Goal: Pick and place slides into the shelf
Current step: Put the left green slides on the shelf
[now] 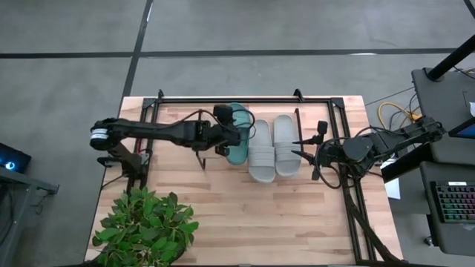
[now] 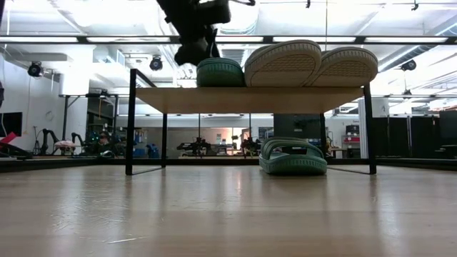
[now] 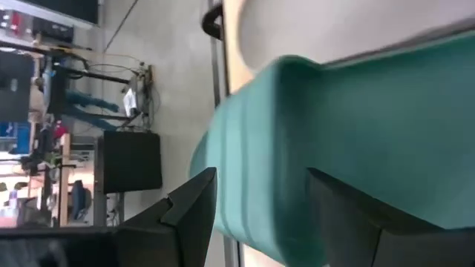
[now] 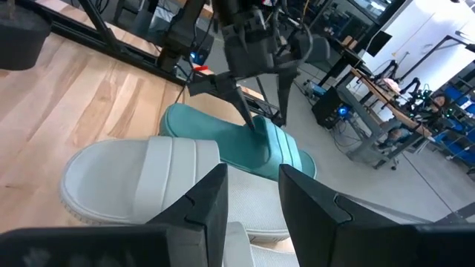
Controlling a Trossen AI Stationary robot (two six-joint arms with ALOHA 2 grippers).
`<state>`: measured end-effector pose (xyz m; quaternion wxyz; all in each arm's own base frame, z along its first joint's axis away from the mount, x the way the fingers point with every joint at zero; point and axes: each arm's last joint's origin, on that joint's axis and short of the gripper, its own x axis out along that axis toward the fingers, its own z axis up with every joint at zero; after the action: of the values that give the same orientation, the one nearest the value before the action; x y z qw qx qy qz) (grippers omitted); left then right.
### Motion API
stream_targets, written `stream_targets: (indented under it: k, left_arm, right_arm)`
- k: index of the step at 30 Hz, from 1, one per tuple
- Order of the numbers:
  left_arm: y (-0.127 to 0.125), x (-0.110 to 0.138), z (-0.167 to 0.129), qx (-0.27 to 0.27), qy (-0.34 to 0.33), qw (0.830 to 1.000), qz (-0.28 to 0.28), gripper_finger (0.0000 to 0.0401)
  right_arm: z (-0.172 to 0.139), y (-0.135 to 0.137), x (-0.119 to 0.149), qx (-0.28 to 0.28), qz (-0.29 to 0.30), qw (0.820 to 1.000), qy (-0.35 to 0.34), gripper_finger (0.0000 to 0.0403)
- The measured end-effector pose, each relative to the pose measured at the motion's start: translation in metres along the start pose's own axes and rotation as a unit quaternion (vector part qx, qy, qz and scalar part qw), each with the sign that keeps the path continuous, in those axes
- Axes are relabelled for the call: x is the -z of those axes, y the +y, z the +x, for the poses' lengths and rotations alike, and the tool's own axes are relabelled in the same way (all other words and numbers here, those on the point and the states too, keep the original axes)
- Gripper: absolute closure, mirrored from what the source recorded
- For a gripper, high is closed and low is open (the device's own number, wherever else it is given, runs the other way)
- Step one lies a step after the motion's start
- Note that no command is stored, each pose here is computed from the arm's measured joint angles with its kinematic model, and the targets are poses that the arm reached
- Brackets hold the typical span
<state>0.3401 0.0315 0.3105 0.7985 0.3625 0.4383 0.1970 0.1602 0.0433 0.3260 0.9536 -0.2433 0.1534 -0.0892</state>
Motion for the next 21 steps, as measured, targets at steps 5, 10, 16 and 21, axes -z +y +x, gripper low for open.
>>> stream_targets:
  k: [5,10,16,21]
  left_arm:
    - [0.001,0.002,0.007,0.001,0.008,1.0,-0.001,0.0212]
    - [0.002,0.006,0.021,0.0,0.029,1.0,0.003,0.0212]
    - [-0.001,0.006,0.033,-0.002,0.039,0.999,0.024,0.0245]
    - [0.0,0.004,0.033,-0.007,0.034,0.999,0.034,0.0309]
  right_arm:
    - [0.0,0.0,0.0,0.0,-0.001,1.0,0.0,0.0291]
    - [0.0,0.0,0.0,0.0,-0.001,1.0,0.0,0.0291]
    - [0.0,0.0,0.0,0.0,-0.001,1.0,0.0,0.0291]
    - [0.0,0.0,0.0,0.0,-0.002,1.0,0.001,0.0291]
